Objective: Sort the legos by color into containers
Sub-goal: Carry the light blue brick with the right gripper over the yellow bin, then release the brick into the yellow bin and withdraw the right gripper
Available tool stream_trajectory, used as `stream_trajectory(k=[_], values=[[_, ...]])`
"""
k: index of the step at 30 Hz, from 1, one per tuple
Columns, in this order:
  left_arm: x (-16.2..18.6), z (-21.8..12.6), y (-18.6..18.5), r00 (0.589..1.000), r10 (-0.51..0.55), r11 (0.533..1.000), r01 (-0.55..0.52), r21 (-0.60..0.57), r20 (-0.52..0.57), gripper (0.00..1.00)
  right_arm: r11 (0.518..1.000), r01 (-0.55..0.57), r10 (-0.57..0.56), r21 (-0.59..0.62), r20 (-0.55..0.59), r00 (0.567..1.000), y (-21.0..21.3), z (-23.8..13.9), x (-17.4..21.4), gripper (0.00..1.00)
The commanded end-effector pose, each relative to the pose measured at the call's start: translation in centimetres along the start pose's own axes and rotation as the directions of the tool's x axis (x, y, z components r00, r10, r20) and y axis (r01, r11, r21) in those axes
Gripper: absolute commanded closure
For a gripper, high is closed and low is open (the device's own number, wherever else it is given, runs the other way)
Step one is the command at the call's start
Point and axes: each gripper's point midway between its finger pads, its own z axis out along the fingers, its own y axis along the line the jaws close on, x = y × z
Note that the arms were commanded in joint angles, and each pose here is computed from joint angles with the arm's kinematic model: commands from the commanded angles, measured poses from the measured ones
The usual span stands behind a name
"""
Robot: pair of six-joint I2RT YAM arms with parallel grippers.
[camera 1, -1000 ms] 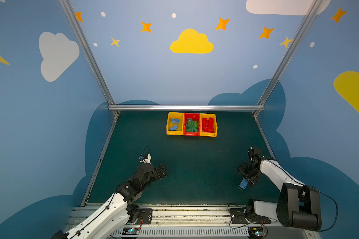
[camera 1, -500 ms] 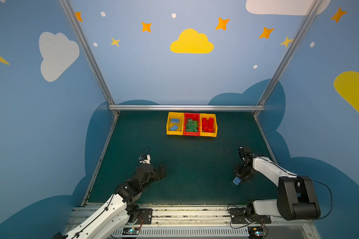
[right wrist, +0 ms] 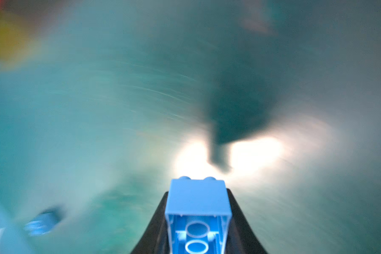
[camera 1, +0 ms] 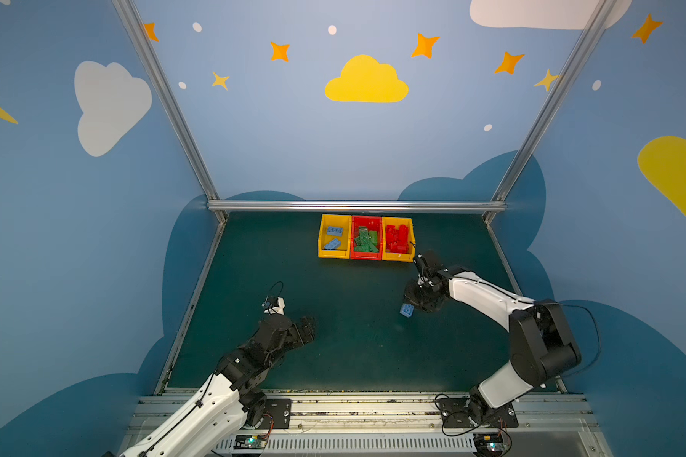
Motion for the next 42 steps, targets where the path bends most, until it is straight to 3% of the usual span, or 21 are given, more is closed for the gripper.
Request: stream_trajectory(k=[1,6,14,24,28,30,31,32,33,34,37,42], values=[[-0.9,-0.8,0.2,1.000,-0.010,0.999,0.010,-0.034,0.019,0.00,0.980,0.089,-0.087,-0.177,0.016,0.996,6.7,0.1,-1.9,0.80],[-1.8,-1.4,0.4,0.999,-0.011,0.998,0.014,-0.063,0.046,0.00,0.919,0.226,-0.220,-0.324,0.056,0.974,15.4,0.7,-3.9,0.80],[-3.2,-2.6,0.6,0.997,-0.009,0.993,0.018,-0.120,0.075,0.00,0.747,0.445,-0.376,-0.494,0.239,0.895,26.5,0.2,-8.1,0.79],[-4.1,-3.4,0.7,0.996,-0.012,0.988,0.027,-0.153,0.093,0.00,0.645,0.624,-0.450,-0.442,0.440,0.777,31.7,4.0,-13.3,0.78],[-4.0,-3.5,0.7,0.996,-0.016,0.987,0.030,-0.156,0.085,0.00,0.623,0.673,-0.462,-0.398,0.507,0.728,32.4,4.9,-14.5,0.74],[-3.9,-3.4,0.7,0.996,-0.023,0.987,0.035,-0.155,0.081,0.00,0.635,0.679,-0.459,-0.369,0.527,0.715,32.3,5.2,-15.2,0.72],[-3.8,-3.4,0.8,0.997,-0.025,0.987,0.037,-0.157,0.078,0.00,0.635,0.681,-0.460,-0.363,0.531,0.712,32.3,5.5,-15.5,0.68],[-3.7,-3.4,0.8,0.997,-0.026,0.987,0.037,-0.157,0.074,0.00,0.634,0.684,-0.463,-0.362,0.531,0.710,32.4,5.5,-15.6,0.57],[-3.7,-3.5,0.8,0.997,-0.028,0.986,0.039,-0.161,0.073,0.00,0.630,0.689,-0.467,-0.359,0.533,0.705,32.4,5.5,-15.6,0.35],[-3.7,-3.5,0.9,0.997,-0.029,0.986,0.040,-0.164,0.070,0.00,0.623,0.695,-0.469,-0.357,0.540,0.698,32.6,5.2,-15.7,0.22],[-3.7,-3.8,1.3,0.997,-0.039,0.981,0.052,-0.188,0.070,0.00,0.594,0.718,-0.473,-0.363,0.564,0.677,33.2,3.3,-15.3,0.15],[-3.6,-4.5,3.0,0.993,-0.082,0.957,0.102,-0.273,0.082,0.00,0.569,0.739,-0.464,-0.361,0.602,0.650,33.6,-1.4,-14.6,0.14]])
